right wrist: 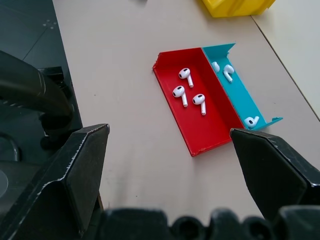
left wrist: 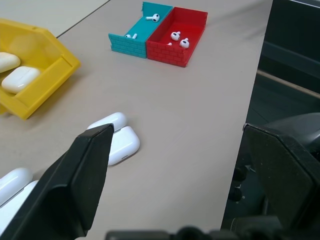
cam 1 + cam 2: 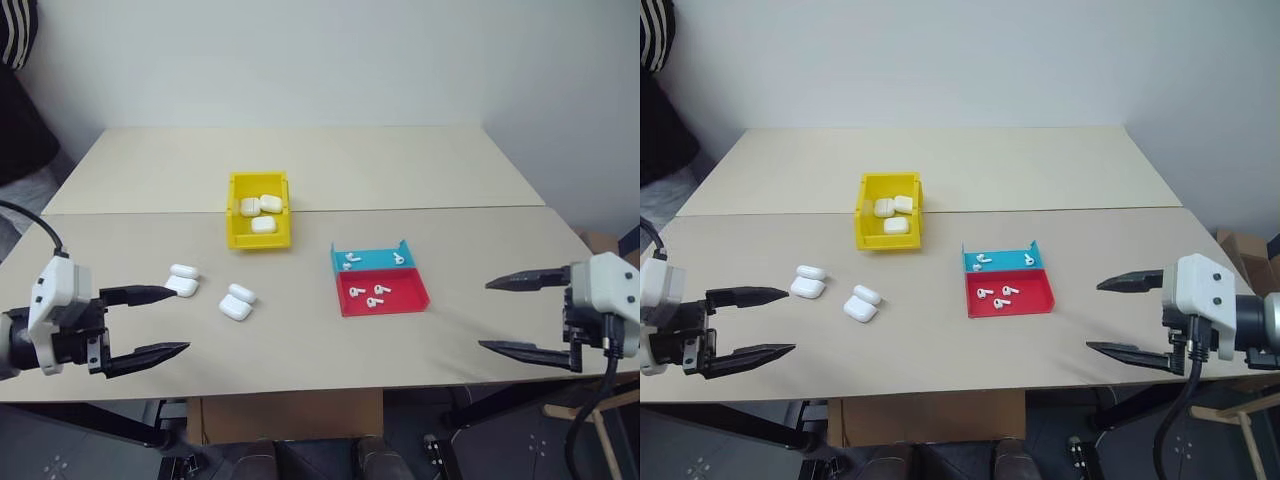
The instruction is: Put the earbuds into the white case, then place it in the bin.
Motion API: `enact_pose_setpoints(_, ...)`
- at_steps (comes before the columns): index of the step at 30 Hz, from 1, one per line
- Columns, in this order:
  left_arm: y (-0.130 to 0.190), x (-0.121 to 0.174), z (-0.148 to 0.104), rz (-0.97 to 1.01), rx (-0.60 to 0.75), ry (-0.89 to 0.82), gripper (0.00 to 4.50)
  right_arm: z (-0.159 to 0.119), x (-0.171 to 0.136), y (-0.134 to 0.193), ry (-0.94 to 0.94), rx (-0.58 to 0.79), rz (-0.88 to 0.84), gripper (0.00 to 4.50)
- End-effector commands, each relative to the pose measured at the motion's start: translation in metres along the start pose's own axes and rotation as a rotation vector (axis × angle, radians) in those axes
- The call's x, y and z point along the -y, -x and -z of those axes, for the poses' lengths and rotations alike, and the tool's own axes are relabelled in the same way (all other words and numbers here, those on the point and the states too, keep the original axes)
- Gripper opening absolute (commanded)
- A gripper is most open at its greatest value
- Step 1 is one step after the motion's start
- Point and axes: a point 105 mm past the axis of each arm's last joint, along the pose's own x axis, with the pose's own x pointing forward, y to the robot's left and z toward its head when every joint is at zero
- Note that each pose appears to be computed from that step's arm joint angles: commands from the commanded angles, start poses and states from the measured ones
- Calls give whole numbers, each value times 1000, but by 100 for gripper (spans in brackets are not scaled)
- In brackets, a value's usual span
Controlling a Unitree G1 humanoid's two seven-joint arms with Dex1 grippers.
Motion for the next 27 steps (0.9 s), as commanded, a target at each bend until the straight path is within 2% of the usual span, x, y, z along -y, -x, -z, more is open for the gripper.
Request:
enact_pose_setpoints(1,-1,0,-6,-7,-13,-13,450,-8,4,4,52,-7,7,448)
enact_pose_setpoints(3,-4,-5,-9,-74,4,-16,450,-8,3,4,51,-9,4,448)
enact_pose_setpoints(8,-3,-6,-5,-162,-68,-95,450,-7,0,2,43,-12,5,448)
enact_pose_setpoints(15,-4,-22,-13,-360,-122,-34,450,-6,-1,0,37,-19,11,448)
enact_pose_setpoints(18,-4,-37,0,-477,-316,50,450,-5,-2,0,32,-21,15,448)
enact_pose_setpoints(22,-9,-55,8,-668,-450,246,450,-2,-3,-3,17,-29,20,448)
enact_pose_setpoints(27,-16,-65,9,-700,-533,352,450,0,-4,-6,10,-36,13,448)
